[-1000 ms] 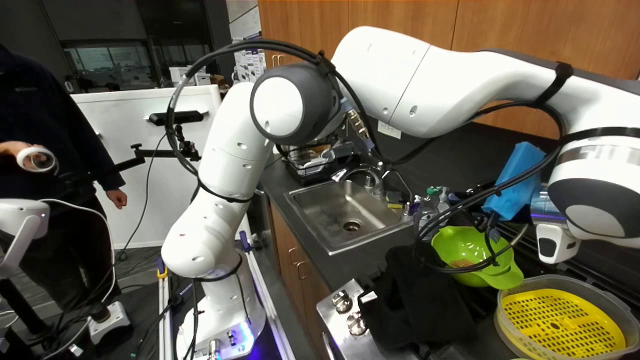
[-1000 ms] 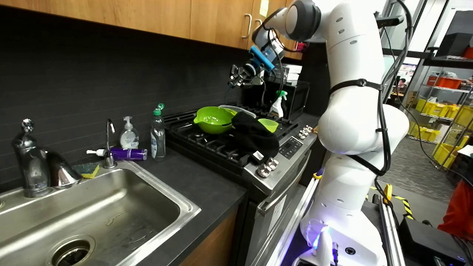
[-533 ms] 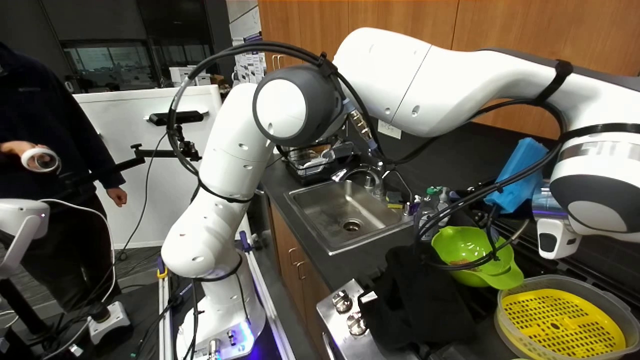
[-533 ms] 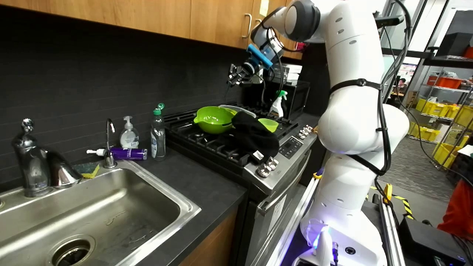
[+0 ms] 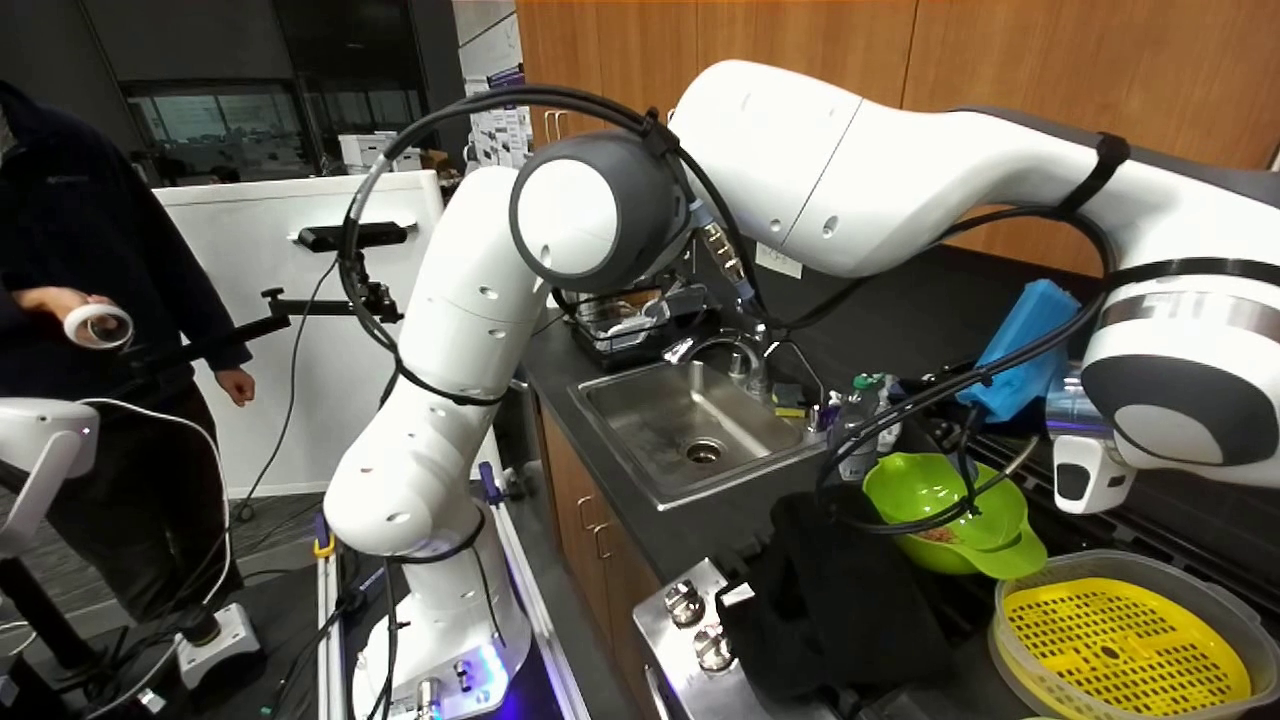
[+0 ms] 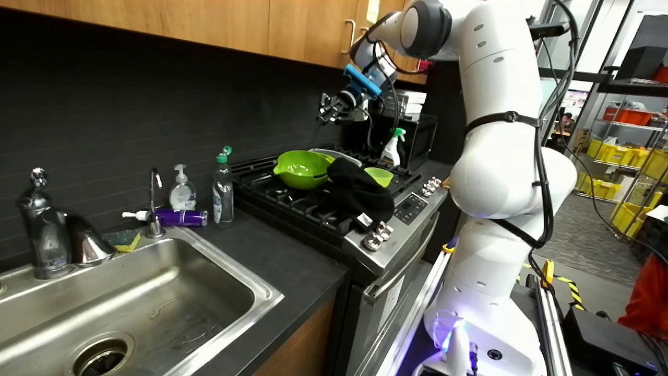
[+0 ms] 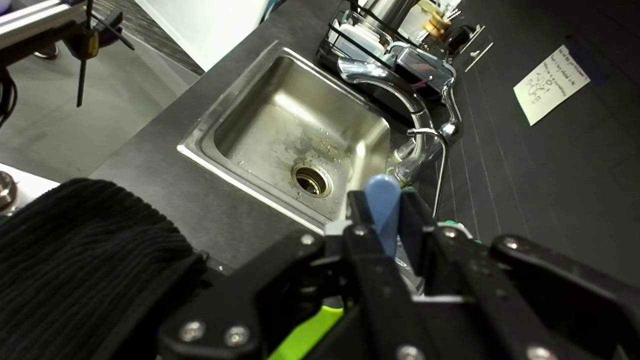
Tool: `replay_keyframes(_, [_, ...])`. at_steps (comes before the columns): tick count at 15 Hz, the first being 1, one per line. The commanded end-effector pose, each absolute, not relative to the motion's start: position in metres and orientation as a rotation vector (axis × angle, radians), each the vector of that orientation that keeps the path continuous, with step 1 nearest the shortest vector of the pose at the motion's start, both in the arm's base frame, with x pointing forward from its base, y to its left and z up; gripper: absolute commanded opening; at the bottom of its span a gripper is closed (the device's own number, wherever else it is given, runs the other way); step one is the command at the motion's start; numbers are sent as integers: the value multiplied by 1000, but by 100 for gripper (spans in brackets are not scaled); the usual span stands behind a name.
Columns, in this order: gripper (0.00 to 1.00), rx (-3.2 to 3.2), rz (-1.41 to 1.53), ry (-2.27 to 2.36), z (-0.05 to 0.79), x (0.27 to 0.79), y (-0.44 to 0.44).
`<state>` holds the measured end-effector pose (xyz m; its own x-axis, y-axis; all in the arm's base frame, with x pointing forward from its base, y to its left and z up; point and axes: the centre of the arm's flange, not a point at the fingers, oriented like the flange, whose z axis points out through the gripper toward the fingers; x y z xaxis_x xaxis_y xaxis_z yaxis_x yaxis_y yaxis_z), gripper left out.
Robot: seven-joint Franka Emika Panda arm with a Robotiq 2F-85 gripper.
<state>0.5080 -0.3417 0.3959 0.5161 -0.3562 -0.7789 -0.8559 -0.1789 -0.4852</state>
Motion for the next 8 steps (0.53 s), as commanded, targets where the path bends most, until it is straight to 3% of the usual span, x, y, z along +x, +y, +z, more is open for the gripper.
replay_keyframes(1, [5,-1732,668,1030,391,505,-318])
replay_keyframes(8, [5,-1696,754,1028,358,502,-284])
